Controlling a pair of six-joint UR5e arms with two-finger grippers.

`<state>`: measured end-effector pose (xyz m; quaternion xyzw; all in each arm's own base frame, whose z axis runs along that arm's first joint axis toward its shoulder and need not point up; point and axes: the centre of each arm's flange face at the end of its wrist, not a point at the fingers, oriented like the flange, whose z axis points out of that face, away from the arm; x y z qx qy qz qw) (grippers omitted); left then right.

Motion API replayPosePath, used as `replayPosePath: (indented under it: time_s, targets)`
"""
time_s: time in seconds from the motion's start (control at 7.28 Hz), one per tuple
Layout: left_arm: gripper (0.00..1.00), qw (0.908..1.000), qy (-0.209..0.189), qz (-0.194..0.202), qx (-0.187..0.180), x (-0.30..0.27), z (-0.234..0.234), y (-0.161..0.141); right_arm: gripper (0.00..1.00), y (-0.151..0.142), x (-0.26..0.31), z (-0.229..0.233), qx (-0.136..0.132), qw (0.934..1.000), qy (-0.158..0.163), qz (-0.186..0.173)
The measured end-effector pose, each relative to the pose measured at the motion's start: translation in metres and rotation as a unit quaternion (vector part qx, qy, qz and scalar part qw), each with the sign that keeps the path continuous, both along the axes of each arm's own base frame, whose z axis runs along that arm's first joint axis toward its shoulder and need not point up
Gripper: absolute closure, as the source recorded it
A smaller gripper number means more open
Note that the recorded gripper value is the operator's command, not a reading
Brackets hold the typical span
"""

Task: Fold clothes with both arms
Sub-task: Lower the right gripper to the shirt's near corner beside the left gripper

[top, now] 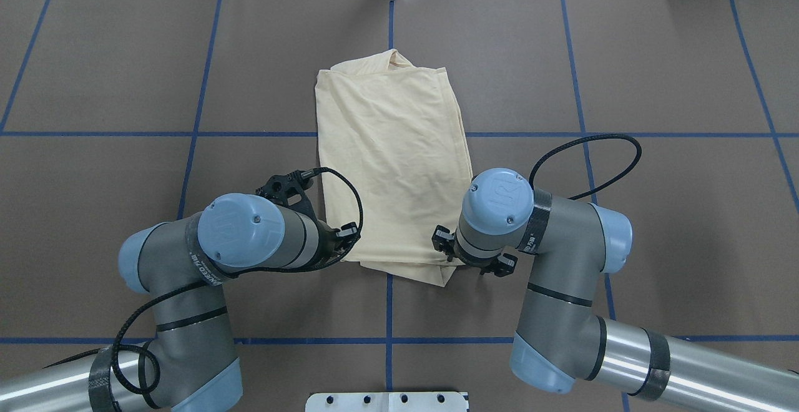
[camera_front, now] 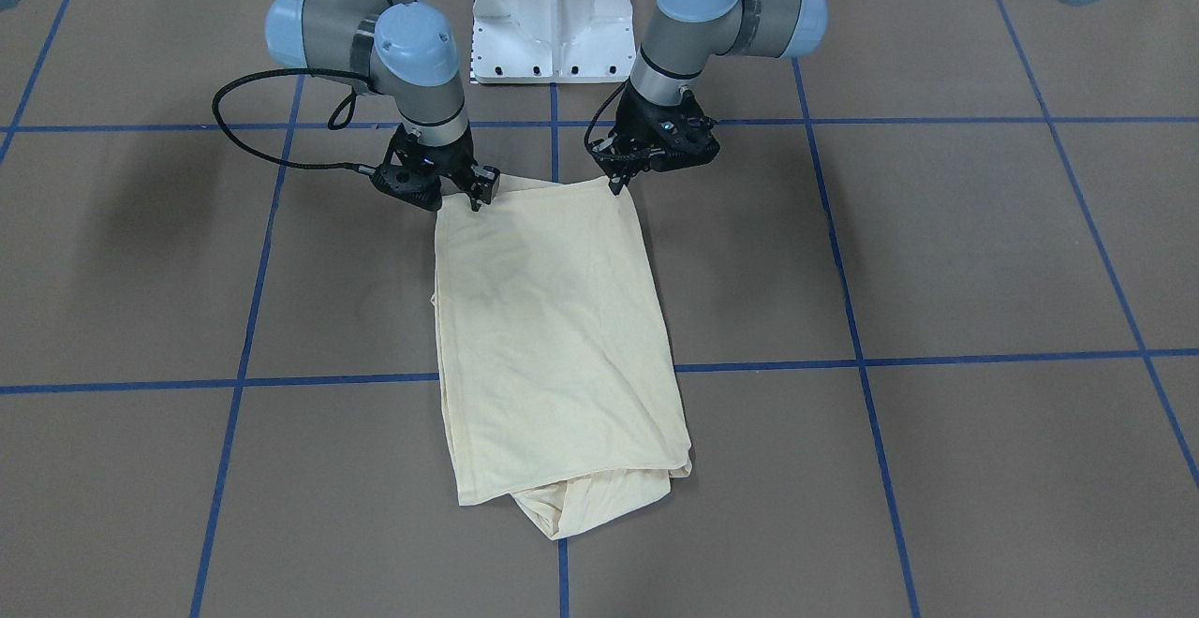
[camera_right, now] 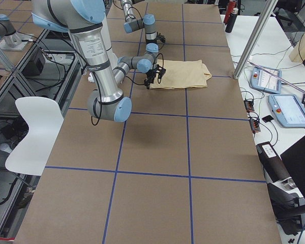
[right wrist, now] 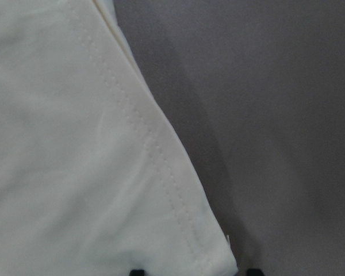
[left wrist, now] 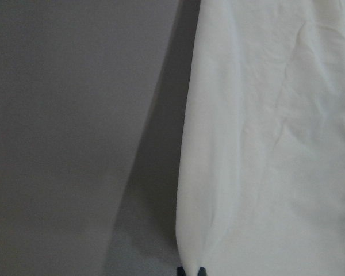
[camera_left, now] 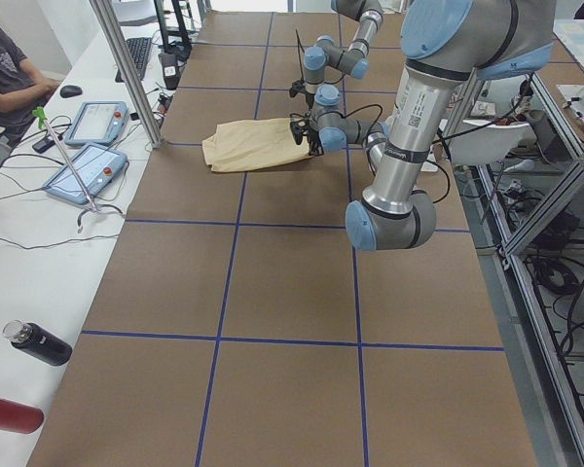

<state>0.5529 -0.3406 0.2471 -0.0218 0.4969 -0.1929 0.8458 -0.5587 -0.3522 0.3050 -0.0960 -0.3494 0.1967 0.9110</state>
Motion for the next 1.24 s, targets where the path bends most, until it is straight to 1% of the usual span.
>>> replayPosePath:
  time_s: [0.27, 0.41, 1.24]
  targets:
    - [1.00, 1.0000, 0.000, 0.000, 0.000, 0.000, 0.000, 0.000, 0.94, -0.002, 0.001, 0.000, -0.002, 1.0000, 0.000, 0.003]
    - [1.00, 1.0000, -0.001, 0.000, 0.000, 0.000, 0.001, 0.000, 1.00, -0.003, 0.002, 0.001, -0.002, 1.0000, 0.001, 0.004]
    - [1.00, 1.0000, -0.001, 0.000, 0.000, 0.001, 0.001, 0.000, 1.00, -0.011, 0.007, -0.005, 0.001, 1.0000, -0.004, 0.008]
